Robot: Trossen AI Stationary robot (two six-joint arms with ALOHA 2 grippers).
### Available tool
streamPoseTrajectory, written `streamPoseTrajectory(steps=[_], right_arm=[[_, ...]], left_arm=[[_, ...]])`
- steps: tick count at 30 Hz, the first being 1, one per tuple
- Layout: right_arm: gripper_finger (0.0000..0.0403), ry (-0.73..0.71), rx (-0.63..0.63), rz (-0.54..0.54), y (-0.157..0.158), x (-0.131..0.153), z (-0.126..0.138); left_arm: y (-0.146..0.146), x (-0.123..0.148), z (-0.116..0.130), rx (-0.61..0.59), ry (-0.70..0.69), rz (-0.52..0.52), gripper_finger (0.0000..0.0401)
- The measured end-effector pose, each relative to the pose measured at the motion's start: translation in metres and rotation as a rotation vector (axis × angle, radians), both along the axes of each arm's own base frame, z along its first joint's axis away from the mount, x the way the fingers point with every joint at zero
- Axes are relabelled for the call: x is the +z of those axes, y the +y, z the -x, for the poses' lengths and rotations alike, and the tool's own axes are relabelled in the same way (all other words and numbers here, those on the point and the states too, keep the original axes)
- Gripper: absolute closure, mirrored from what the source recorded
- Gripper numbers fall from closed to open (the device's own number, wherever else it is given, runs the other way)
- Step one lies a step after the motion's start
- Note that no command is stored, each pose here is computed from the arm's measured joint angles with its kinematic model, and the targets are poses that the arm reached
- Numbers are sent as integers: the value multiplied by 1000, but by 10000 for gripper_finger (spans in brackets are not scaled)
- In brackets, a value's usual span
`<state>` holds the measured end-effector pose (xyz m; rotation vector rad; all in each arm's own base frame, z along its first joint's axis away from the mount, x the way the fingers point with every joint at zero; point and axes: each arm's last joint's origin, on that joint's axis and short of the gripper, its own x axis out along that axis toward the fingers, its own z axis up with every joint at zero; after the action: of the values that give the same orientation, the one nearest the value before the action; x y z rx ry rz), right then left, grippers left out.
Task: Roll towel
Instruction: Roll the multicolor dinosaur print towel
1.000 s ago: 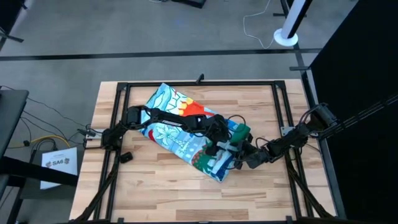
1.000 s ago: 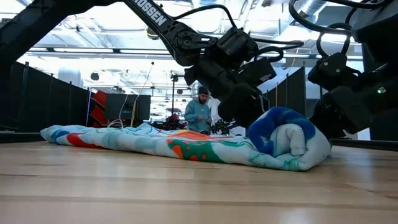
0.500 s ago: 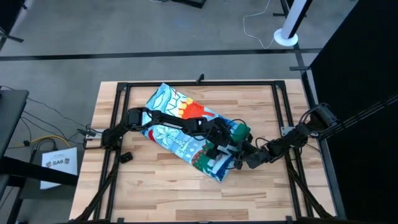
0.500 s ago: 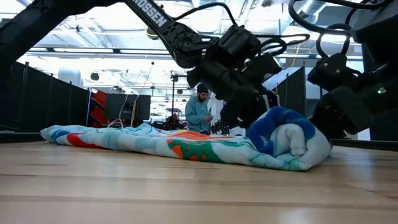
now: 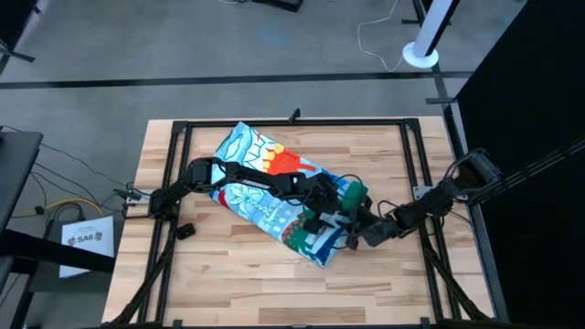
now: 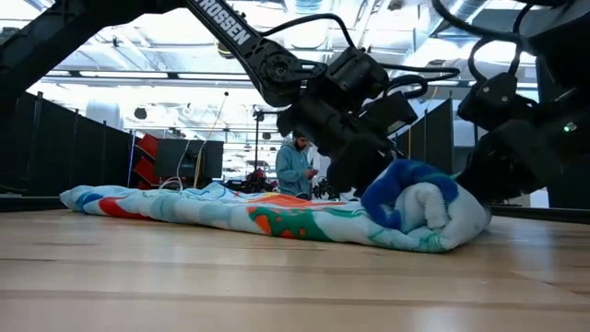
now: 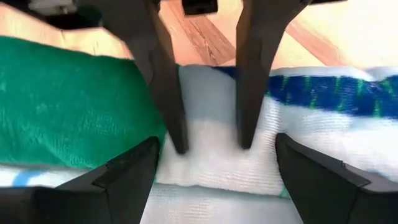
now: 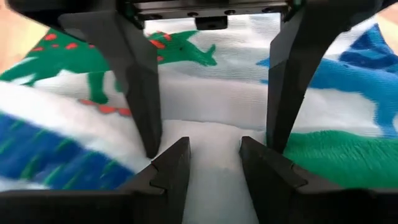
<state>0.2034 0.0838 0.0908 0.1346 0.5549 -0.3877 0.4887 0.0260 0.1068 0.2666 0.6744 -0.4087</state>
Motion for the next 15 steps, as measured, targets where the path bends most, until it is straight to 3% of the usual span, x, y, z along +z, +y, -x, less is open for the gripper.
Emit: streamPoseTrajectory(steps=[9,15], right_arm=[[270,16,61,-76,0,31,18],[270,181,45,-149,3,29,40]], left_arm=[[8,-12,5,82,109,76,95],[15,-29,2,141,117,129,95]])
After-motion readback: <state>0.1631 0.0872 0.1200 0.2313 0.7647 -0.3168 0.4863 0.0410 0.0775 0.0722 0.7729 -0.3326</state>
